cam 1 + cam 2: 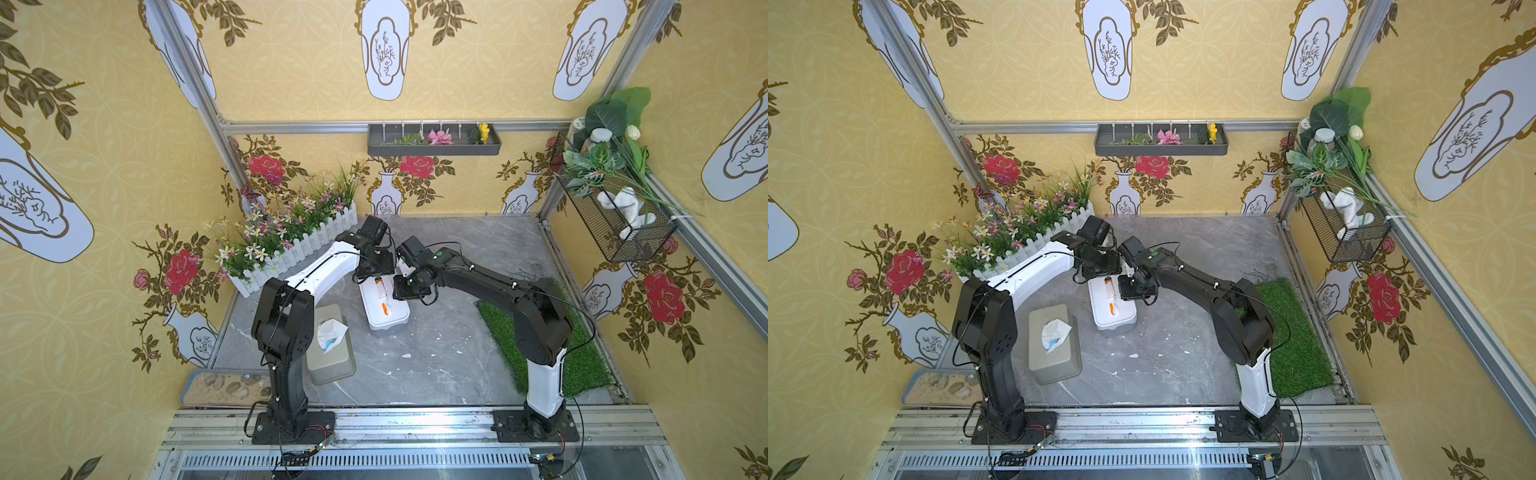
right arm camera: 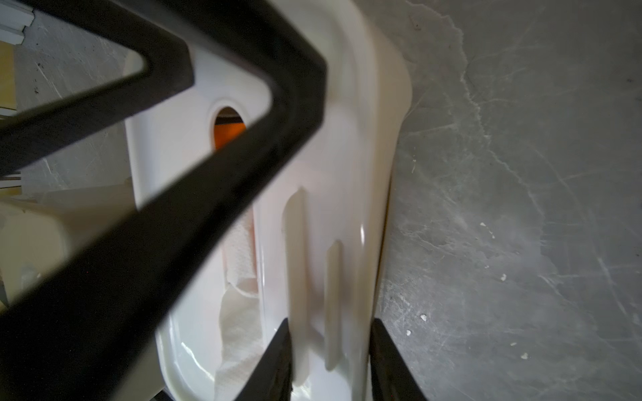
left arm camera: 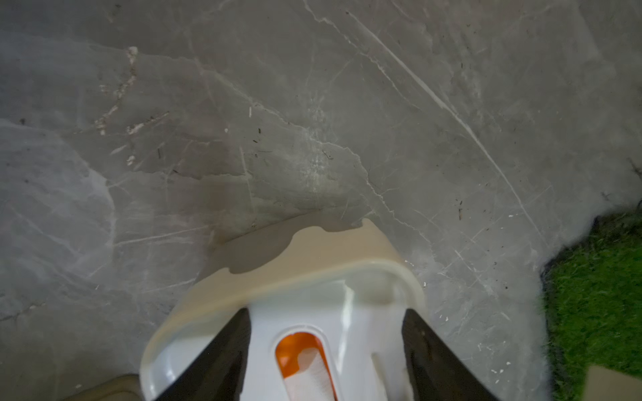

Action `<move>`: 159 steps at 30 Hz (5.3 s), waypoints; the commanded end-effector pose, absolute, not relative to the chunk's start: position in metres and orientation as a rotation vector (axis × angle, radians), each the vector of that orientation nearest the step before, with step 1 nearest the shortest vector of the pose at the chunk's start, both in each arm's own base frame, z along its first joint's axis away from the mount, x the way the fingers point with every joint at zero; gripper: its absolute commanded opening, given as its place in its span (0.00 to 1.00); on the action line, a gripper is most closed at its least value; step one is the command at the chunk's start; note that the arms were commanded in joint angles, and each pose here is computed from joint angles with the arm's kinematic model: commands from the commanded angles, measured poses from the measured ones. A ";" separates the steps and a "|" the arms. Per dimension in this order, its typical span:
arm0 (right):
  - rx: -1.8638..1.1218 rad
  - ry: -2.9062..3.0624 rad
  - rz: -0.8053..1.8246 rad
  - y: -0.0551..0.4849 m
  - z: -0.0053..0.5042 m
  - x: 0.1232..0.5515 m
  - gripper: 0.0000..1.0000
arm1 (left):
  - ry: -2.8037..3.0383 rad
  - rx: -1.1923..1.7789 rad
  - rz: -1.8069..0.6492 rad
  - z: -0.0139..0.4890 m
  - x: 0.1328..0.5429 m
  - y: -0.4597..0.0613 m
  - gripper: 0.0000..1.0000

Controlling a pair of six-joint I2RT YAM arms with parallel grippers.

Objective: Put the tissue paper into the tissue box
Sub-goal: Close the box lid on the tissue box, then adjust the tissue box at the center of the board, then pull the paper towel from the tissue box.

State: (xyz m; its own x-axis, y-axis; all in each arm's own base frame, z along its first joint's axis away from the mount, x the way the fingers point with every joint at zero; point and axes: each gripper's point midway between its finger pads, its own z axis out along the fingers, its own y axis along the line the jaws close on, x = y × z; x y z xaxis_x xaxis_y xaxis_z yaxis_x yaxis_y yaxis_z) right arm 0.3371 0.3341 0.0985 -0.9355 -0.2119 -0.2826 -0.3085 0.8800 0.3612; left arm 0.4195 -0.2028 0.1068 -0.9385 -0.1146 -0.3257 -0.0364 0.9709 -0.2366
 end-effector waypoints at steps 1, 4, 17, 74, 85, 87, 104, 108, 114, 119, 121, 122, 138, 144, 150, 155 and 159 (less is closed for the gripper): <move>-0.365 2.873 0.540 0.324 0.077 0.334 0.29 | 2.870 -0.060 -0.297 0.069 0.417 -0.206 0.70; -0.352 2.881 0.556 0.324 0.072 0.333 0.29 | 2.903 -0.041 -0.266 0.059 0.413 -0.208 0.70; 0.015 2.866 0.912 0.300 0.035 0.341 0.25 | 3.000 0.043 -0.110 0.024 0.396 -0.204 0.70; -0.228 2.619 0.951 0.254 0.097 0.345 0.54 | 2.970 0.054 0.032 0.095 0.343 -0.212 0.77; -0.419 2.649 1.012 0.300 0.094 0.309 0.41 | 2.842 0.035 -0.089 0.137 0.358 -0.218 0.83; -0.469 2.659 1.000 0.308 0.094 0.297 0.39 | 2.836 0.050 -0.080 0.139 0.358 -0.216 0.84; -0.547 2.532 1.010 0.319 0.103 0.265 0.36 | 2.847 -0.463 -0.207 0.140 0.335 -0.128 0.83; -0.334 2.496 1.025 0.279 0.107 0.295 0.36 | 2.900 -0.509 -0.196 0.130 0.326 -0.127 0.82; -0.299 2.483 1.021 0.265 0.111 0.308 0.37 | 2.949 -0.585 -0.185 0.108 0.318 -0.127 0.79; -0.330 2.457 1.056 0.273 0.124 0.314 0.39 | 2.940 -0.594 -0.221 0.104 0.319 -0.133 0.75; -0.346 2.456 1.079 0.278 0.128 0.316 0.39 | 2.931 -0.580 -0.235 0.105 0.320 -0.135 0.73; -0.349 2.455 1.089 0.280 0.129 0.317 0.40 | 2.930 -0.573 -0.247 0.105 0.320 -0.137 0.72; -0.726 2.542 0.631 0.330 0.149 0.296 0.41 | 2.747 -0.624 -0.468 0.118 0.339 -0.173 0.74; -0.836 2.566 0.428 0.351 0.153 0.267 0.41 | 2.588 -0.696 -0.568 0.151 0.357 -0.153 0.82; -0.823 2.631 0.239 0.368 0.136 0.257 0.40 | 2.523 -0.732 -0.598 0.162 0.364 -0.121 0.82; -0.764 2.658 0.133 0.371 0.128 0.258 0.38 | 2.546 -0.682 -0.562 0.159 0.361 -0.109 0.83; -0.751 2.661 0.158 0.381 0.124 0.257 0.38 | 2.562 -0.655 -0.563 0.157 0.359 -0.109 0.83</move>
